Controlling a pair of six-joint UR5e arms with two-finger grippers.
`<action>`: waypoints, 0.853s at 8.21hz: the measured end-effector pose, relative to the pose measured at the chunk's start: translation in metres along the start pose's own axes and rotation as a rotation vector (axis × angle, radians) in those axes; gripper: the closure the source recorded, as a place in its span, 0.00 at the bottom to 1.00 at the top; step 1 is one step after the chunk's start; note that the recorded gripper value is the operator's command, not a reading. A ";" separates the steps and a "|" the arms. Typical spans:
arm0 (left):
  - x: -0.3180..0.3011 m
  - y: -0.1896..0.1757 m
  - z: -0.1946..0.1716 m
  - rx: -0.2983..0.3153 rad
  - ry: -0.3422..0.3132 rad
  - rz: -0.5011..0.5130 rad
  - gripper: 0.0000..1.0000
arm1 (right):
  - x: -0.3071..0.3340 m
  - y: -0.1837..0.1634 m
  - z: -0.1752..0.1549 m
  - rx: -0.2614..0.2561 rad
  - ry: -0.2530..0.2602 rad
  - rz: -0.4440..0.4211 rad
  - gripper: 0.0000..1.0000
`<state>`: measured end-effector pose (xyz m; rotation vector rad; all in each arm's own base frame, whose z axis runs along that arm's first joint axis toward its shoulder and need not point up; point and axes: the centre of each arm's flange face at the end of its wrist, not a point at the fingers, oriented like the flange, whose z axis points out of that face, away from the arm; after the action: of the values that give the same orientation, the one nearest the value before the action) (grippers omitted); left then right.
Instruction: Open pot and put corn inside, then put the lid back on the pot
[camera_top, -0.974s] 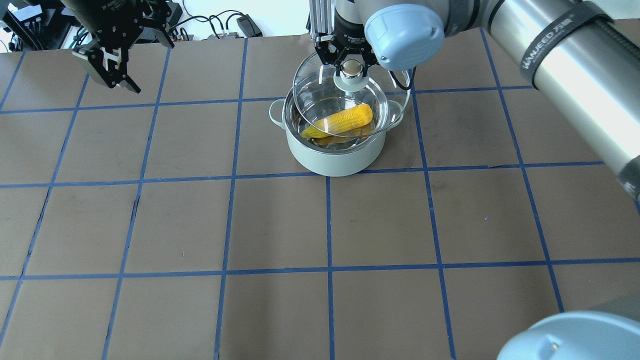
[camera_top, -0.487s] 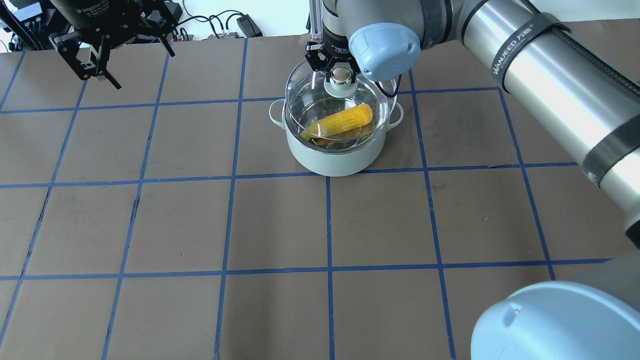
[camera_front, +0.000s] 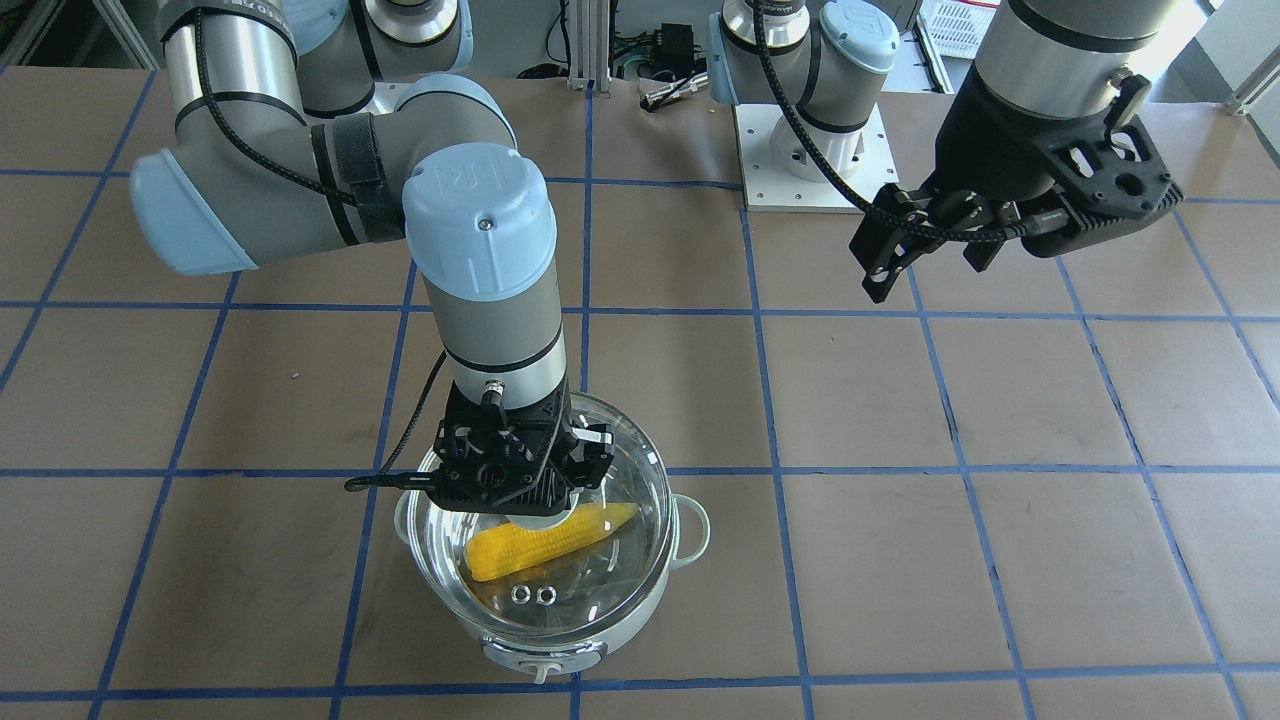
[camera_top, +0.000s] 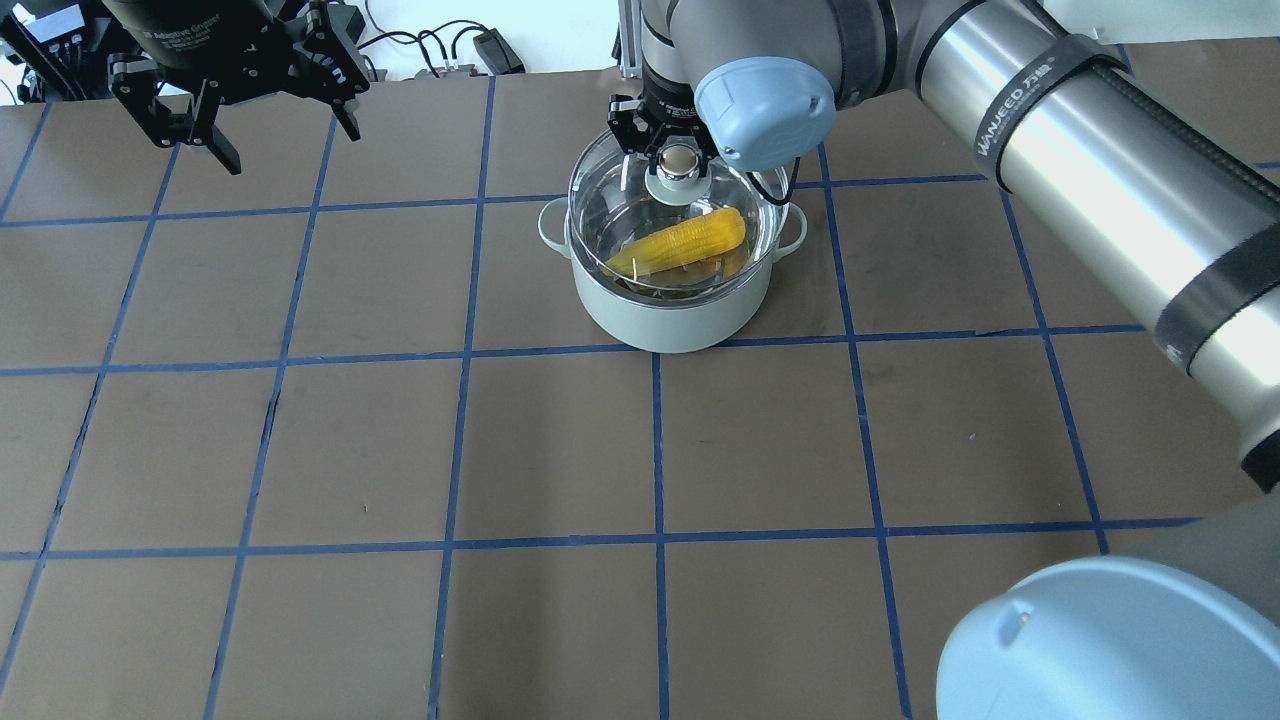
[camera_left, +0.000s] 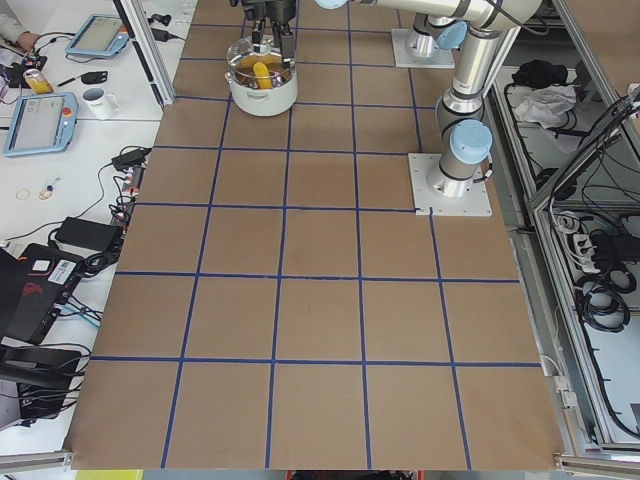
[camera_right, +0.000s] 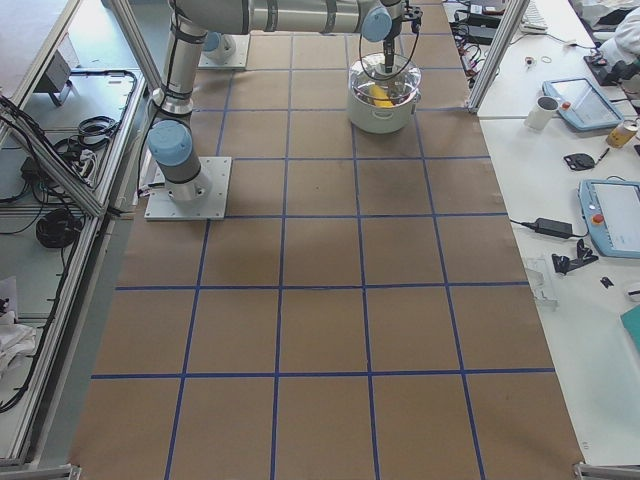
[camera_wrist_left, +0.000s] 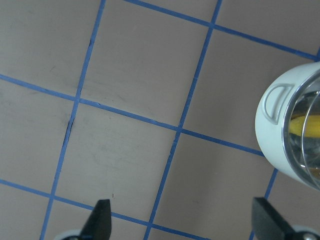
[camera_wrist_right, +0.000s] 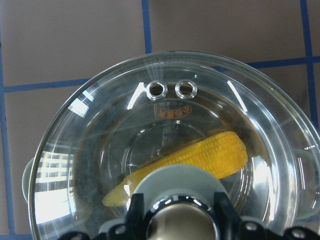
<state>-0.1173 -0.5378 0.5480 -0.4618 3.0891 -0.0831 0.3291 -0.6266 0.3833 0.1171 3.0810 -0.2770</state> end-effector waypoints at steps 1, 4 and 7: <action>0.000 0.001 0.003 -0.005 -0.001 0.095 0.00 | -0.001 0.001 0.003 -0.005 0.000 0.001 0.74; -0.001 0.003 0.014 -0.026 -0.007 0.222 0.00 | -0.007 0.004 0.013 -0.013 0.000 -0.005 0.74; -0.003 0.009 0.009 -0.018 0.002 0.255 0.00 | -0.008 0.003 0.018 -0.017 0.002 -0.015 0.74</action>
<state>-0.1168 -0.5292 0.5384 -0.0659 3.1217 -0.0513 0.3379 -0.6273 0.3655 0.0936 3.0865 -0.2512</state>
